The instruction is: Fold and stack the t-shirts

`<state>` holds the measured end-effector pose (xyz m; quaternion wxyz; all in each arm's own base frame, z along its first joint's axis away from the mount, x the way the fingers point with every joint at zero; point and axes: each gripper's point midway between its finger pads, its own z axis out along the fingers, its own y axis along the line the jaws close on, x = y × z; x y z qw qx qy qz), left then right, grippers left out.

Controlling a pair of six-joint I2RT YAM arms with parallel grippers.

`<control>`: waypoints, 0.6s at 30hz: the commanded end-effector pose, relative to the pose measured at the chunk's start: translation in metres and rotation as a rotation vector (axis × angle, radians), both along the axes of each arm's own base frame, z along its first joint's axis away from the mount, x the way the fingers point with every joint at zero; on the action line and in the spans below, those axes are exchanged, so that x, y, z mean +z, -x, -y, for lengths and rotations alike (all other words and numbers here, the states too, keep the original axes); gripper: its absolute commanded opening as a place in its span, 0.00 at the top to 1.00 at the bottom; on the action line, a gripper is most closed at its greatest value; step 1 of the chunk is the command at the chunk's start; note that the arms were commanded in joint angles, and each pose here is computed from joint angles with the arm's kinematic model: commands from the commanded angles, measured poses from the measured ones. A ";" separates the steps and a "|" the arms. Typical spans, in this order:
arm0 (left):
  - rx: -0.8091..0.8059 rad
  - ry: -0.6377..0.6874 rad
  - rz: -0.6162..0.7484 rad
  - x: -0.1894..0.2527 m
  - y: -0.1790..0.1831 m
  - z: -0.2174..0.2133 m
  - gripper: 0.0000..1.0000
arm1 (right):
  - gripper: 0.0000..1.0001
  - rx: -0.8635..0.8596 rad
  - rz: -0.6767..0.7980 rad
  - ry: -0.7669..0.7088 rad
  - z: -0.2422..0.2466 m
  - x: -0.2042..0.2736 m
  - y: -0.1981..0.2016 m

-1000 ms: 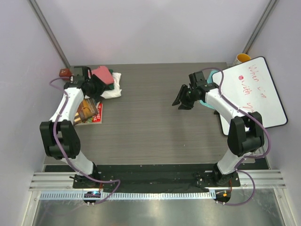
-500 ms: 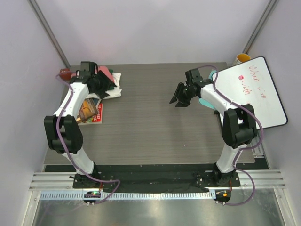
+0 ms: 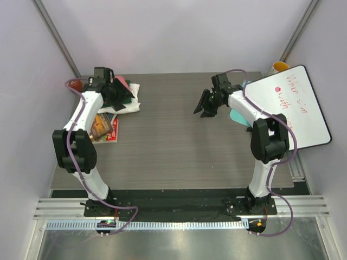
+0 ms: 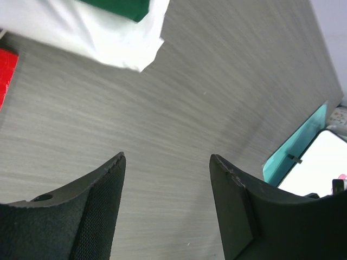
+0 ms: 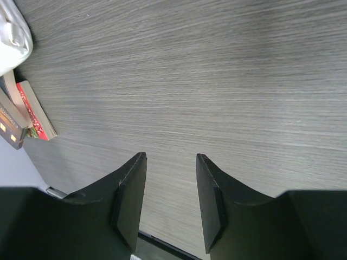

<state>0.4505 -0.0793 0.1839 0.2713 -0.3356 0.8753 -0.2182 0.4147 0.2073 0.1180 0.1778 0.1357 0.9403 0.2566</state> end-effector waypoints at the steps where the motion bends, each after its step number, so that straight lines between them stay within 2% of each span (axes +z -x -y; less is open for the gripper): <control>1: -0.034 0.015 -0.028 0.009 0.003 0.006 0.36 | 0.52 0.017 0.073 0.002 0.002 0.030 -0.011; 6: -0.006 0.065 -0.037 0.005 0.010 0.013 0.36 | 0.52 0.033 0.085 0.034 0.005 0.035 -0.014; 14: -0.008 0.063 -0.048 0.015 0.019 0.012 0.36 | 0.52 0.052 0.059 0.109 0.018 0.040 -0.007; 18: -0.010 0.083 -0.067 0.006 0.021 0.020 0.36 | 0.53 0.051 0.040 0.115 0.019 0.034 -0.002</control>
